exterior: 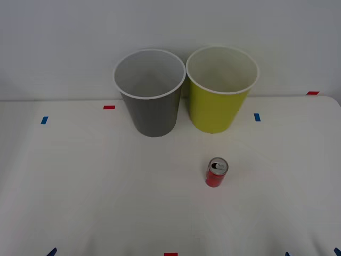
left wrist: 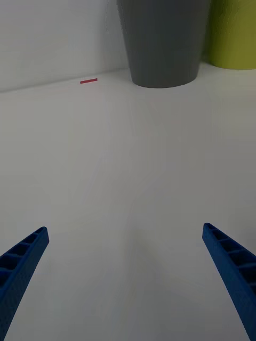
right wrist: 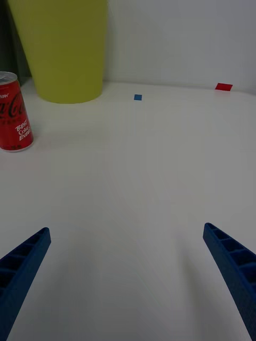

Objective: Put cans in the gray bin and PET bottles in the light green bin.

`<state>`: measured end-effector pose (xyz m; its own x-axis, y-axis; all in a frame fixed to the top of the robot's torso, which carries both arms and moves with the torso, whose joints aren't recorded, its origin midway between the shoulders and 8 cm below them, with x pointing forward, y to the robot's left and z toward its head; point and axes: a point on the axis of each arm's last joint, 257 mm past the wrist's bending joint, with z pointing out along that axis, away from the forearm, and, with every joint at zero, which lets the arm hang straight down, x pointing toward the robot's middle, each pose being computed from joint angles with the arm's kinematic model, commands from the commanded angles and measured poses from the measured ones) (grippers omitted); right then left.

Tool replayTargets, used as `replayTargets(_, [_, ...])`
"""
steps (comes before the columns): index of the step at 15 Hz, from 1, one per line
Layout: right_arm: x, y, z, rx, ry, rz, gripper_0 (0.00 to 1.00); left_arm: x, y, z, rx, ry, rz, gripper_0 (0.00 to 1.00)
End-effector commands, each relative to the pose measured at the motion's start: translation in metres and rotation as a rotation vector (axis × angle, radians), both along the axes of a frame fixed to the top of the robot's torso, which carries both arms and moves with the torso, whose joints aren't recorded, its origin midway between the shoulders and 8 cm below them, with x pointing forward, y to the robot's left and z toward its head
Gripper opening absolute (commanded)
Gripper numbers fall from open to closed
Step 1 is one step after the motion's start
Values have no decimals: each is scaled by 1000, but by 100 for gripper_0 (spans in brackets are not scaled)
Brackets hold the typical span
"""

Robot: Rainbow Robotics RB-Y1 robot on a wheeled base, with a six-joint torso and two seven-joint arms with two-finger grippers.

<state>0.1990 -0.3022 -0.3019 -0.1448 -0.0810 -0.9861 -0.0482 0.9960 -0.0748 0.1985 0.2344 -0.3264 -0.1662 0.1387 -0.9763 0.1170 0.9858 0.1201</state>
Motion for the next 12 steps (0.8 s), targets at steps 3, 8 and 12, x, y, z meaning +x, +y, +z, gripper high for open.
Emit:
replayTargets(3, [0, 0, 0, 0, 0, 0, 100, 0, 0, 0, 0, 0, 0, 100])
replayTargets(8, [0, 0, 0, 0, 0, 0, 100, 0, 0, 0, 0, 0, 0, 100])
replayTargets(12, [0, 0, 0, 0, 0, 0, 100, 0, 0, 0, 0, 0, 0, 100])
